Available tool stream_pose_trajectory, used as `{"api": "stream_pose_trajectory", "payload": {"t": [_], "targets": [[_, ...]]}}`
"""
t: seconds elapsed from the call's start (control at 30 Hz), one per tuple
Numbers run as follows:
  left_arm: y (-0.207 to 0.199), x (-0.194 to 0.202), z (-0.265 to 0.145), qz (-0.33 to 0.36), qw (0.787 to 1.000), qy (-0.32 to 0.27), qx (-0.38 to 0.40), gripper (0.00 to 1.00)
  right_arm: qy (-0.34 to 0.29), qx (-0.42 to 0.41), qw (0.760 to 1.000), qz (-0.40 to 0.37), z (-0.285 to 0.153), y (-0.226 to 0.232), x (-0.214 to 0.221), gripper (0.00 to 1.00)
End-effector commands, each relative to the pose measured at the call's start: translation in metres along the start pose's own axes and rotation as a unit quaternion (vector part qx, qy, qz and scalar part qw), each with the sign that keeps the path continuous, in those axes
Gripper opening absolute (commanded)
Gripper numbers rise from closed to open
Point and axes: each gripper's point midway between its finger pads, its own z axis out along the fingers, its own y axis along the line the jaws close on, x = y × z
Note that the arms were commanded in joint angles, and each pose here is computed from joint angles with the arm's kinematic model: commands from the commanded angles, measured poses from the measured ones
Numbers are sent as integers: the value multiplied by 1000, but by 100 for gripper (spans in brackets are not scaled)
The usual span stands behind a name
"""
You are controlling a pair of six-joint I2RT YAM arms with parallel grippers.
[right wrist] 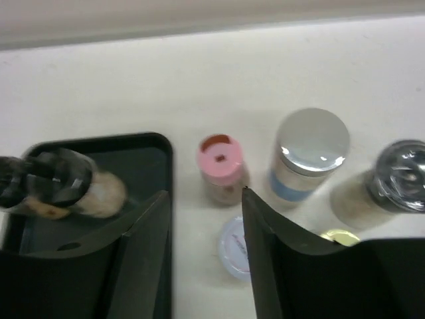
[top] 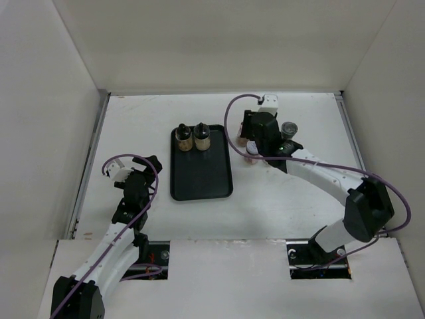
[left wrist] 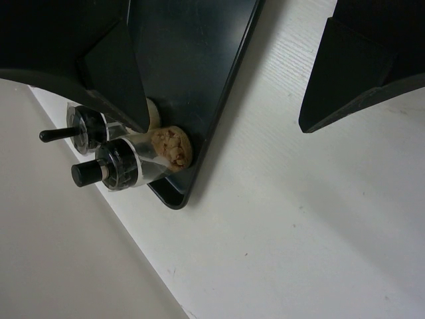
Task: Organize the condiment bottles
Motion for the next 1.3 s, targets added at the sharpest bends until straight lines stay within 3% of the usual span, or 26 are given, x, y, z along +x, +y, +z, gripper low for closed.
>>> {"api": "stream_pose_trajectory", "payload": {"t": [0.0, 0.13, 0.7, 1.0, 1.27], "targets": [[-11, -5, 0, -9, 1000, -10, 20, 100, 61, 29, 997, -44, -1, -23, 48, 67], [-9, -5, 1, -9, 1000, -10, 17, 100, 81, 19, 995, -48, 4, -25, 65, 79], [-8, -3, 2, -9, 1000, -9, 16, 100, 130, 49, 989, -53, 31, -45, 110, 82], [-7, -2, 3, -8, 1000, -8, 14, 100, 102, 46, 992, -50, 31, -42, 93, 55], [-9, 0, 3, -9, 1000, -5, 17, 100, 42, -16, 999, -30, -1, 4, 33, 52]]}}
